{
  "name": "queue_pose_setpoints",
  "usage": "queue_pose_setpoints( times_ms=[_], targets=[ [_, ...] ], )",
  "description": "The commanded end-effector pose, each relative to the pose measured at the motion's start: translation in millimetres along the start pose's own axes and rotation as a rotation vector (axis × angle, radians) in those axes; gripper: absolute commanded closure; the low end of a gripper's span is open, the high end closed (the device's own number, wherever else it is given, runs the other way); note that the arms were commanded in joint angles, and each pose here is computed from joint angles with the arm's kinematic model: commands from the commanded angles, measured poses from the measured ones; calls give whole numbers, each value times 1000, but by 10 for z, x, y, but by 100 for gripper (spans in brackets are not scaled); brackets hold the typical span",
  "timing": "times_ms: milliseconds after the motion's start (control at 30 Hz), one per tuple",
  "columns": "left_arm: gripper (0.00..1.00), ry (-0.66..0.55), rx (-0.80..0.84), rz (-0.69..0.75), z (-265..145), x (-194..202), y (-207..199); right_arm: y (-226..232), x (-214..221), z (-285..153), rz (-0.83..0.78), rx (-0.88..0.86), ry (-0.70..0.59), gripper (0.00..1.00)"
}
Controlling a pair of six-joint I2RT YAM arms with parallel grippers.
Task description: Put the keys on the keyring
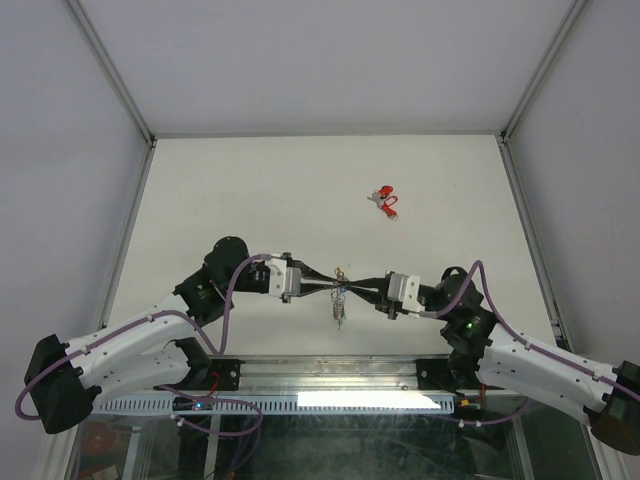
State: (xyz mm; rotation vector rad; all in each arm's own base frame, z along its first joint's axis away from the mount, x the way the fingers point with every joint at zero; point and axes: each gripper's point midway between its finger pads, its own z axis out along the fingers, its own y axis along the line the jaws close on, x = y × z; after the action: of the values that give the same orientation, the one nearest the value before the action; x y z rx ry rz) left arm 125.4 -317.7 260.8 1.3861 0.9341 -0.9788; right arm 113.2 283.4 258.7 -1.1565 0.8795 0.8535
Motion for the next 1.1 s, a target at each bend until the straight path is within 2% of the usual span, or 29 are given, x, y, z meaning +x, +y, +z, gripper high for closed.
queue_pose_setpoints(
  times_ms=[0,133,433,700,800,867,967,1067],
  targets=[
    [91,-45,9,66,51,-245,74,-142,-369,80,-59,18,-83,100],
    [100,-36,13,69,57,-242,78,-133,-332,79,-57,12,-65,100],
    [100,-21,-28,95,32,-243,159,-119,-311,53,-63,-1,-32,100],
    [100,-51,-89,64,16,-247,210,-199,-455,-53,-67,39,-15,72],
    [100,-62,-112,55,0,-235,223,-245,-466,-107,-48,70,11,64],
    [100,-64,-125,47,-9,-209,225,-345,-481,-151,-8,140,19,58],
    [100,-61,-135,29,-9,-167,226,-530,-447,-223,95,279,32,54],
    [100,-49,-172,-20,-11,-95,271,-801,-344,-332,265,490,70,52]
  ],
)
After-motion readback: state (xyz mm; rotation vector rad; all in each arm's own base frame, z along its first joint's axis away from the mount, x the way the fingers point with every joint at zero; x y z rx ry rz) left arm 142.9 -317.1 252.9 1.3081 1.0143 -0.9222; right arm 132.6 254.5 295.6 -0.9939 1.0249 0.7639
